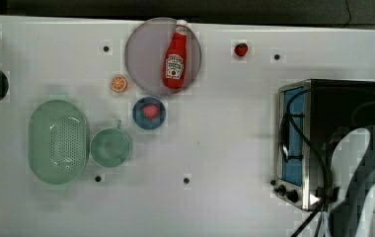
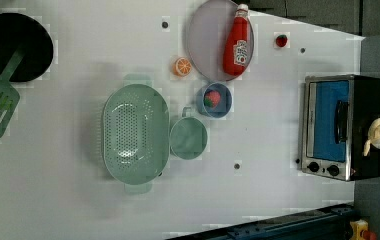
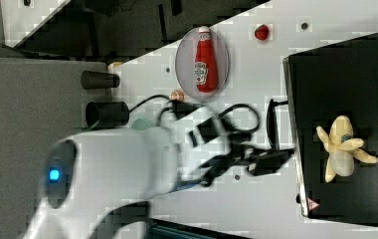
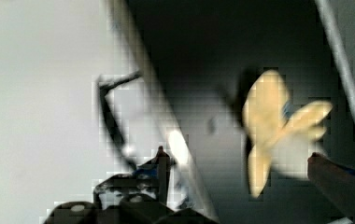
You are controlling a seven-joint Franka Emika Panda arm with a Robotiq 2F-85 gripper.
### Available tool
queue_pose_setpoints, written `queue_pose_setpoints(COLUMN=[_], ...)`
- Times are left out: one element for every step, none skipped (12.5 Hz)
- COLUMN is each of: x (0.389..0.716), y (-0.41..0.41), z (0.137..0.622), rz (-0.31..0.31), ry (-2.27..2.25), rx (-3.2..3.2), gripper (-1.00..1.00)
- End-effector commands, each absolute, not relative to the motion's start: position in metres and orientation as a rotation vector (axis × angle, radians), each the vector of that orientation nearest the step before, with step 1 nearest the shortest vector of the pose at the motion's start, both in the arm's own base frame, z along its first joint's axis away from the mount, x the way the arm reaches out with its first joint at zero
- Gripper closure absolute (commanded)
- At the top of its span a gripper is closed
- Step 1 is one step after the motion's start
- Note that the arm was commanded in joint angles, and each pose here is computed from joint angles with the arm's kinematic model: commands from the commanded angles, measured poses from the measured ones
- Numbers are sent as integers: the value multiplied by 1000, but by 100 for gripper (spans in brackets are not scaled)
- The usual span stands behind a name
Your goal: Pick banana from table and place on oven.
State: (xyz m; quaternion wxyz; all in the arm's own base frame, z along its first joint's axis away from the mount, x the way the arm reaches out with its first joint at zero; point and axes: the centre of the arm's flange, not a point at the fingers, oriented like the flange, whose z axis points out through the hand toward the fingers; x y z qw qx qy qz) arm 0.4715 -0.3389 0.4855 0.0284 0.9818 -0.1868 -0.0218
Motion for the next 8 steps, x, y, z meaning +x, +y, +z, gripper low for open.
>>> queue_pose_setpoints(x=[478, 480, 483, 487, 490, 492, 490, 484], y=[-277, -248, -218, -188, -158, -131, -107, -89], z=[579, 592, 605, 616, 625, 632, 635, 635], rz=[6, -14, -6, 21, 47, 66, 59, 27], ry=[-811, -914, -1012, -1087, -1135, -1172, -1212, -1299], rx=[3012, 2994, 2970, 2947, 2930, 2912, 2893, 2849], gripper=[-100, -100, -100, -100, -100, -100, -100, -100])
